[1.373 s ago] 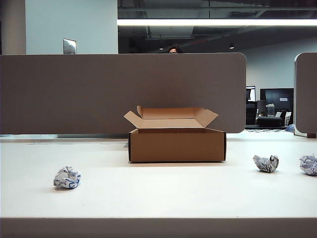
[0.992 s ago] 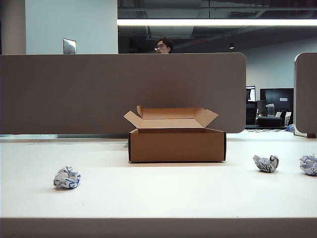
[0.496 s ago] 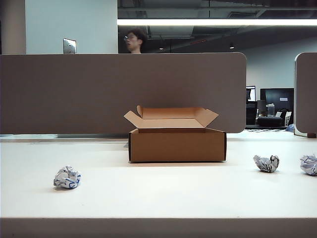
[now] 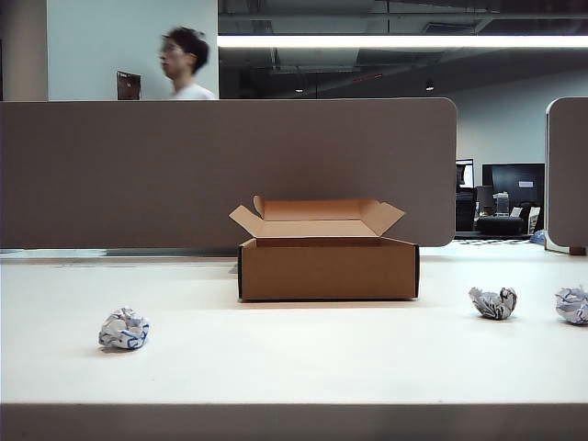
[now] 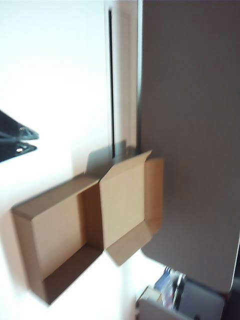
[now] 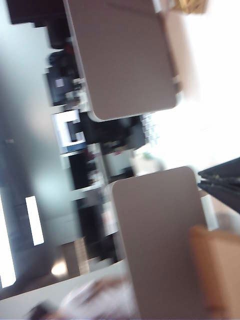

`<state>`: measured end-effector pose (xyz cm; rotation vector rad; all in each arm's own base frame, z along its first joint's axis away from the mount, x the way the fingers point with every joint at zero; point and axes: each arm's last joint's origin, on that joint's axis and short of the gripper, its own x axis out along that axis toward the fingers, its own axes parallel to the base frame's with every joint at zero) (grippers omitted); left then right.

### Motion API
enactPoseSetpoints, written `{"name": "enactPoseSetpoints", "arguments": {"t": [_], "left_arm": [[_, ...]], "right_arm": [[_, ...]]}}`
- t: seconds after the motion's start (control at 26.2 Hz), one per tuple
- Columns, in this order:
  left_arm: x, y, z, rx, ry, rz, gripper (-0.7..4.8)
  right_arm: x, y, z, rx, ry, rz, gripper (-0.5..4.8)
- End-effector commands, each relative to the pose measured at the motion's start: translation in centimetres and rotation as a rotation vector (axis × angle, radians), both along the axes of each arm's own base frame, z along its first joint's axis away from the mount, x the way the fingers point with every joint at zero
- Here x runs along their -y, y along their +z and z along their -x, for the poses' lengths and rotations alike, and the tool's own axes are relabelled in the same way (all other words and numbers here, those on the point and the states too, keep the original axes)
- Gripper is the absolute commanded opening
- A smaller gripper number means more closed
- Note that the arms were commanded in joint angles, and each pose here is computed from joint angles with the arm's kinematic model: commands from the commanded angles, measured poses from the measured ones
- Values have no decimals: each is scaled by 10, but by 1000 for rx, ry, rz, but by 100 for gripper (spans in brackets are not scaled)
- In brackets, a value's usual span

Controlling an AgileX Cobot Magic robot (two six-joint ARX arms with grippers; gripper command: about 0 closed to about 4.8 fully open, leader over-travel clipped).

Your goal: Pick up all the paper balls on the table and put them in the paper box.

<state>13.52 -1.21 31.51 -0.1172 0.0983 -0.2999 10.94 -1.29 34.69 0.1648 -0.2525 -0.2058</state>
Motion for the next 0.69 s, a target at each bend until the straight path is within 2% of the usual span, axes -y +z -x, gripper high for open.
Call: {"name": "enactPoseSetpoints", "arguments": {"t": [0.04,0.11,0.15,0.23,0.42,0.53,0.57,0.69], "left_arm": [[3,5,-12,-19,-91,-17,-5],[7,3,-18,-31,-117,-46,-4],[10,-3,-24,-61,-145,-85,-4],[20,-14,-32,-141,-206,-114,-4],[41,-33,-35,-239,-345,-273,-4],[52,-42,-35,-284,-364,-364,2],[54,-45,-35,-298,-373,-387,24],[59,-55,-40,-355,-417,-418,156]], "right_arm": [[-1,0,-19,-165,54,57,-4],[-4,-2,-32,-233,82,53,-4],[-7,-7,-45,-296,106,52,-4],[-12,-16,-64,-391,166,54,-4],[-25,-38,-90,-590,276,231,-4],[-30,-47,-98,-671,303,259,-4],[-30,-50,-101,-694,307,257,-4],[-31,-58,-110,-737,310,255,-4]]}}
